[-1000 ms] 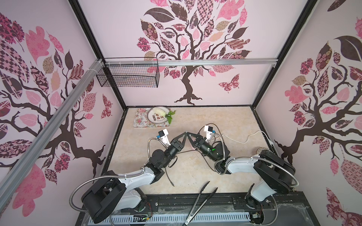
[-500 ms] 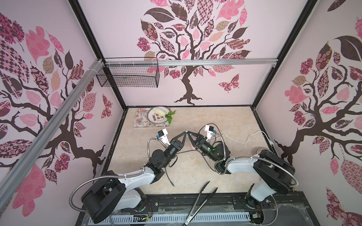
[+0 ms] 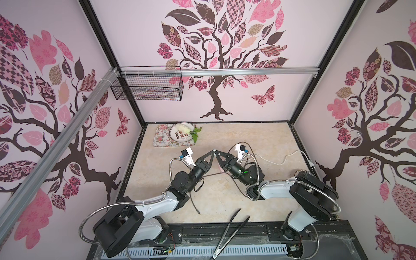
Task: Charge mp3
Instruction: Pick up the MP3 player from the center of the board.
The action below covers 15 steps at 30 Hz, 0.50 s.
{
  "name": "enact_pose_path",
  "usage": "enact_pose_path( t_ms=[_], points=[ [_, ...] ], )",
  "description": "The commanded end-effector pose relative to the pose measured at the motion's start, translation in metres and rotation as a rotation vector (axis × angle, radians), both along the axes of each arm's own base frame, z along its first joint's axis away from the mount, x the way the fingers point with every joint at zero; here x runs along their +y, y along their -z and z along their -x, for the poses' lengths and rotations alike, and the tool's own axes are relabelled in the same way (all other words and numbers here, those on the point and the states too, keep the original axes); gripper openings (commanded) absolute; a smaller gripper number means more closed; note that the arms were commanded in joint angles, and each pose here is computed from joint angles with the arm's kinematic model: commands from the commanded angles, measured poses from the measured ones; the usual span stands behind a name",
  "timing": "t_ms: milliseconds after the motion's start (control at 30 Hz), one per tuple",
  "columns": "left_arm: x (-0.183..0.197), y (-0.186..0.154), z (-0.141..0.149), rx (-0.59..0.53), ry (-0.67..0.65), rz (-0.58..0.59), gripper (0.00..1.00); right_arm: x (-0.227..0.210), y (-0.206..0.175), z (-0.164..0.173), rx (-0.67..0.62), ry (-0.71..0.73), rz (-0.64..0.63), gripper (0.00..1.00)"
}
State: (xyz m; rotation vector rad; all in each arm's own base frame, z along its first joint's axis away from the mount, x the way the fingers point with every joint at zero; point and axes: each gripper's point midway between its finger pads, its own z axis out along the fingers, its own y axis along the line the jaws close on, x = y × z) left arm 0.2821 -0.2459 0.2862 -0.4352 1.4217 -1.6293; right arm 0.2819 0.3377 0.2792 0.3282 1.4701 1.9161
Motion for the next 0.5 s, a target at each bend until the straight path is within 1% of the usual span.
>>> enact_pose_path(
  t_ms=[0, 67, 133, 233, 333, 367, 400, 467],
  points=[
    [0.011, 0.002, 0.009, 0.019, 0.027, 0.009, 0.09, -0.003, -0.012, 0.013, -0.037, -0.034, 0.004, 0.51],
    [0.015, 0.009, 0.012, 0.054, 0.035, -0.03, 0.09, -0.01, -0.012, 0.012, -0.039, -0.041, 0.027, 0.56],
    [0.019, 0.015, 0.015, 0.092, 0.047, -0.076, 0.09, -0.017, -0.012, 0.01, -0.049, -0.064, 0.044, 0.56],
    [0.02, 0.023, 0.023, 0.166, 0.11, -0.16, 0.09, -0.024, -0.015, 0.01, -0.072, -0.129, 0.1, 0.55],
    [0.02, 0.035, 0.039, 0.242, 0.169, -0.34, 0.1, -0.01, -0.019, 0.019, -0.147, -0.297, 0.236, 0.54],
    [0.02, 0.038, 0.045, 0.263, 0.198, -0.415, 0.1, 0.002, -0.018, 0.027, -0.175, -0.389, 0.306, 0.54],
    [0.02, 0.037, 0.051, 0.263, 0.227, -0.472, 0.1, 0.01, -0.014, 0.035, -0.189, -0.476, 0.372, 0.53],
    [0.013, 0.025, 0.061, 0.216, 0.3, -0.511, 0.1, 0.017, -0.006, 0.049, -0.21, -0.6, 0.436, 0.54]
  ],
)
